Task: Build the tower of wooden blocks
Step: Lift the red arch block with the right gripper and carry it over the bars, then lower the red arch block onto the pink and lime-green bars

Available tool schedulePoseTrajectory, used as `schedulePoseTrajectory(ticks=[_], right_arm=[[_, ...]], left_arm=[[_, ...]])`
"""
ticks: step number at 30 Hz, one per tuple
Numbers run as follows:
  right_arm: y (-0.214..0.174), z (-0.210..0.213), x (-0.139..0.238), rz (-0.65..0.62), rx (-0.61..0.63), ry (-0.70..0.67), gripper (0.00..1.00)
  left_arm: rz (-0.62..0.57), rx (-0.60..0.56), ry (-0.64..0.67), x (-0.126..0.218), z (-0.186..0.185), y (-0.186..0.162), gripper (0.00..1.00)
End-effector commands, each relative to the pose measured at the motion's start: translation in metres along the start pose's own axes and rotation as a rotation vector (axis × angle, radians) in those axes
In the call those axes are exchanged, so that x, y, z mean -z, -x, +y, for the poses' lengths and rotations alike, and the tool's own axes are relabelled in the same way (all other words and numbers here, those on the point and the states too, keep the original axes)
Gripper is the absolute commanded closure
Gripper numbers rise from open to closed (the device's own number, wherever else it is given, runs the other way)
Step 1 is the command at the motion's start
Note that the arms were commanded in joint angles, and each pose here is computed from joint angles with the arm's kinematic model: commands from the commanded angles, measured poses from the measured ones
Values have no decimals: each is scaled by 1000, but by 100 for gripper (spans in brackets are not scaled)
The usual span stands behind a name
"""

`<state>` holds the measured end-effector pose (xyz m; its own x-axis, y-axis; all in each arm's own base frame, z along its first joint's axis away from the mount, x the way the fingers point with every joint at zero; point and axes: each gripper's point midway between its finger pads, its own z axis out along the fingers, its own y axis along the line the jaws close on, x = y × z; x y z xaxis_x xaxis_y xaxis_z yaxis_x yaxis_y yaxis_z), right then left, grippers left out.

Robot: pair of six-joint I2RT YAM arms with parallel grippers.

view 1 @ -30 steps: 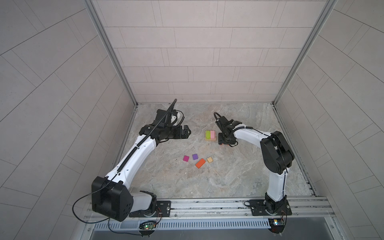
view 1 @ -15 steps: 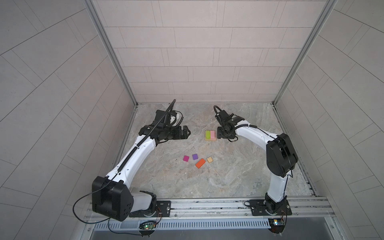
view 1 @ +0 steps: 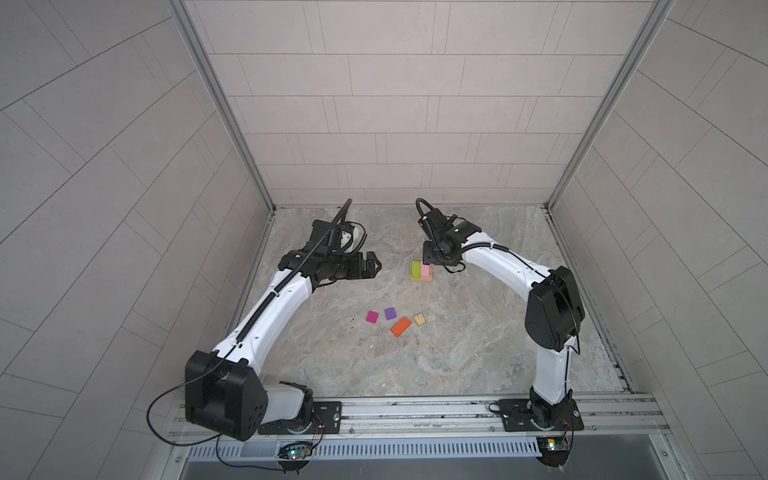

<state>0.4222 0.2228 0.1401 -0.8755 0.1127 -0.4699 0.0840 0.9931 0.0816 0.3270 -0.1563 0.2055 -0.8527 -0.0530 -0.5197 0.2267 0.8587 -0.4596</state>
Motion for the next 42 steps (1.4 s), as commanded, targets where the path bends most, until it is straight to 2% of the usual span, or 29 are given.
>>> schedulePoseTrajectory(ticks=[1,18,42], right_arm=[[-8,1,-7,24,-4,-55,68],[-6,30,-29,27,16,-42,68],[-12,37,-53,56,72,-43,67]], left_arm=[[9,5,-2,0,1,-3,0],[7,17,10,0,6,-2,0],[16,30,8,-1,9,-3,0]])
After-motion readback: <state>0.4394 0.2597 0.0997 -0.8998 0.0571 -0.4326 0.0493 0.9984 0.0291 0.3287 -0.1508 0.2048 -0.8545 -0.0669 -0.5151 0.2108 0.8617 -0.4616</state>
